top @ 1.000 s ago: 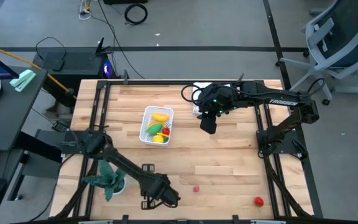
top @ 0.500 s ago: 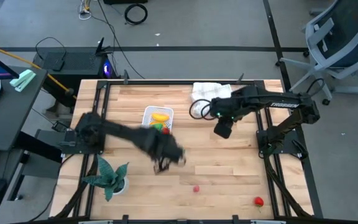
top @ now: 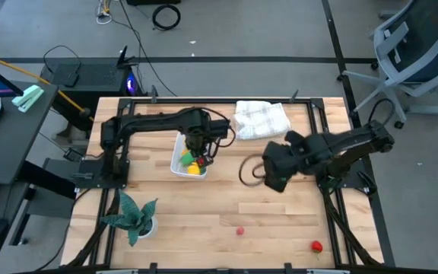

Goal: Pick and placing Produce into tupperware
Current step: Put the left peach into the white basket

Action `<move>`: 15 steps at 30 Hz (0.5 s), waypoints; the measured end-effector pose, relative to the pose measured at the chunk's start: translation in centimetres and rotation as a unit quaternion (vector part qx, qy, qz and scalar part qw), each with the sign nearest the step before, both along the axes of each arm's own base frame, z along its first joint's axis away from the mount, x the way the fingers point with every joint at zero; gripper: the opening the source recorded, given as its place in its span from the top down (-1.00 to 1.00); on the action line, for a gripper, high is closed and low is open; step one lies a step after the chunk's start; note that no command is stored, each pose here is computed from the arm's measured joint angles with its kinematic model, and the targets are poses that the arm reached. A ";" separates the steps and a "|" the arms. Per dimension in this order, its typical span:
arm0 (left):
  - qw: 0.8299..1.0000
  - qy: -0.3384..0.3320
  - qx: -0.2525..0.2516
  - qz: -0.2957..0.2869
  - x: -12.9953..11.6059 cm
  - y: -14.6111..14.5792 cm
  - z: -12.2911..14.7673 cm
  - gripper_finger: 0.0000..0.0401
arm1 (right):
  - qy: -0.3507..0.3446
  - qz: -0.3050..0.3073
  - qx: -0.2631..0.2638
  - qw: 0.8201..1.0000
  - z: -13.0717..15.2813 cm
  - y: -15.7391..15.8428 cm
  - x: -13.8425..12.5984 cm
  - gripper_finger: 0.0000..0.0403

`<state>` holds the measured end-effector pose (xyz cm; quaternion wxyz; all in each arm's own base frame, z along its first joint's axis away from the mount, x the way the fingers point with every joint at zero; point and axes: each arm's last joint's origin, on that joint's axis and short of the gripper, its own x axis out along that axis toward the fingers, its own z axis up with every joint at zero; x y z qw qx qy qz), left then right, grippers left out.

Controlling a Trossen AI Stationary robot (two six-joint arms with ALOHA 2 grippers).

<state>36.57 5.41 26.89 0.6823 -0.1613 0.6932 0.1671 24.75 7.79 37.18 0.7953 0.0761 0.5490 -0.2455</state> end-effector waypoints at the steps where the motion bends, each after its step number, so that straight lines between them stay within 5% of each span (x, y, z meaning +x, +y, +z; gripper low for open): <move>1: 1.000 0.015 -0.003 0.003 -0.3 0.2 -1.0 0.81 | -0.008 -0.001 -0.004 1.000 0.0 0.6 -0.2 0.34; 7: 0.998 0.057 -0.010 0.002 -1.3 0.1 -5.2 0.80 | -0.055 -0.012 -0.013 0.998 0.1 4.0 -1.7 0.37; 15: 0.999 0.035 -0.004 -0.023 -1.0 -0.1 -6.0 0.55 | -0.080 0.008 0.006 0.997 0.2 7.4 -3.7 0.36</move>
